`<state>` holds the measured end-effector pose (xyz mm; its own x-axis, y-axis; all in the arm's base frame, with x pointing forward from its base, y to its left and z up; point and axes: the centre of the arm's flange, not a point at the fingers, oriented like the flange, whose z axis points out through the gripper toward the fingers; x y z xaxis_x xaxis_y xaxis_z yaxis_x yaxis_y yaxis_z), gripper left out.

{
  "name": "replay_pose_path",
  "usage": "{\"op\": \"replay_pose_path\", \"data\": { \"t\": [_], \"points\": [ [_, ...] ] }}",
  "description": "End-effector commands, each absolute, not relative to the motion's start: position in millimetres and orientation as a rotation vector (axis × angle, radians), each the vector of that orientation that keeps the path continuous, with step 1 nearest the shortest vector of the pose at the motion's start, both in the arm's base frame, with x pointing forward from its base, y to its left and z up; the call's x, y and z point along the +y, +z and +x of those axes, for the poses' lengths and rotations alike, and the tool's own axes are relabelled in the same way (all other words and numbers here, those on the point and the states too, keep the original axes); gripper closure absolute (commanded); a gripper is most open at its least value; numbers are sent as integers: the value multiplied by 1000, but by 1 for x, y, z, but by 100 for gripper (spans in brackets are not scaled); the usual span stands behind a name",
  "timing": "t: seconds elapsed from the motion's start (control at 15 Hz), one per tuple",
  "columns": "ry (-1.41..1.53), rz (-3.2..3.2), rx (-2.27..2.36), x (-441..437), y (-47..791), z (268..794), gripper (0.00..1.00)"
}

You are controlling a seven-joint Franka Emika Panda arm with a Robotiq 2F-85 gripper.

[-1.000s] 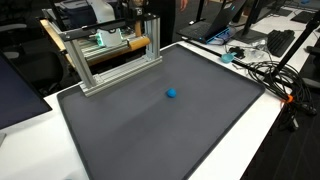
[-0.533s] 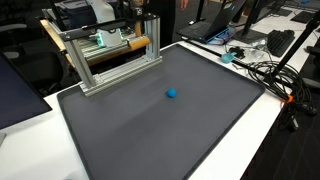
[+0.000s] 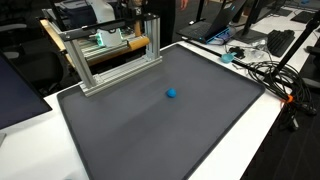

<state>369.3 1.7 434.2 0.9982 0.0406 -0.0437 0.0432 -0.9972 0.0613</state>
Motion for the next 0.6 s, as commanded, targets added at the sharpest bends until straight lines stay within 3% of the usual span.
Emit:
{"op": "replay_pose_path", "data": {
  "t": [0.0,0.27,0.33,0.53],
  "points": [
    [-93,3113,44,-1,437,360,0],
    [-44,3112,35,0,437,361,1],
    [-30,3111,38,0,437,361,17],
    [-42,3110,34,1,435,361,40]
  ]
}}
